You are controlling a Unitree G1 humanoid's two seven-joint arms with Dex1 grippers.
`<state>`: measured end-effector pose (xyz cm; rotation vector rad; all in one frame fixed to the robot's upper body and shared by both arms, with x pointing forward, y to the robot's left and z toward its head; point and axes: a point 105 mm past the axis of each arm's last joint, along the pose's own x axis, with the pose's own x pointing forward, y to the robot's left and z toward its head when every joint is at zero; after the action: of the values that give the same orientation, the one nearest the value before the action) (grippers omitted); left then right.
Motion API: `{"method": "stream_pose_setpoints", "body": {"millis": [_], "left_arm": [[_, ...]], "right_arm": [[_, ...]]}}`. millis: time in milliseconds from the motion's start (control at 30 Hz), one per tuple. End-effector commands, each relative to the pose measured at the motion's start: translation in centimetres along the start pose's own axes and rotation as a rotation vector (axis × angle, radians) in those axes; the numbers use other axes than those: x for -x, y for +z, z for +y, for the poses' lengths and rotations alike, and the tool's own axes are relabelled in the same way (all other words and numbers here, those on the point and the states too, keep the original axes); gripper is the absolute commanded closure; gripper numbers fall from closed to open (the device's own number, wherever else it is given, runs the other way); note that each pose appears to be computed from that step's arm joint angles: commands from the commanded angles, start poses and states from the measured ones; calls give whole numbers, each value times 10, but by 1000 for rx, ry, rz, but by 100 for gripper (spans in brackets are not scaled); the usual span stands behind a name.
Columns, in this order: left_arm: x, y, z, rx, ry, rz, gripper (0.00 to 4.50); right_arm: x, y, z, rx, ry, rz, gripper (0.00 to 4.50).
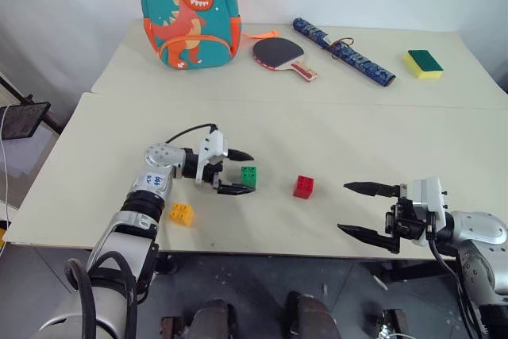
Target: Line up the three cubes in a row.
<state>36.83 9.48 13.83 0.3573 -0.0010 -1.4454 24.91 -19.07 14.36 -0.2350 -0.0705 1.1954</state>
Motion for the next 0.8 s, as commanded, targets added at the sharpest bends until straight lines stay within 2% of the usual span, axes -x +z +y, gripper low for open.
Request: {"method": "stream_pose_setpoints", "body": {"millis": [33,133,267,367,433,500,633,800], "left_arm": [[19,24,4,-49,7,-93,2],[62,37,2,-56,51,-123,2],[108,46,5,-3,256,-162,2],[158,26,-8,39,481,-125,2],[204,0,-43,66,666,-84,2],[229,-18,-75,135,779,-29,2],[251,-30,-124,186,914,51,2],[232,-25,-150,189,899,74,2]], "right_arm": [[-1,8,-1,37,6,-25,0],[-4,6,-4,27,27,-30,0],[-11,9,-7,30,62,-71,0],[-23,19,-9,24,96,-139,0],[-38,26,-4,57,155,-183,0],[-47,31,3,78,215,-203,0],[-59,35,19,136,340,-213,0],[-63,33,27,178,426,-204,0]]}}
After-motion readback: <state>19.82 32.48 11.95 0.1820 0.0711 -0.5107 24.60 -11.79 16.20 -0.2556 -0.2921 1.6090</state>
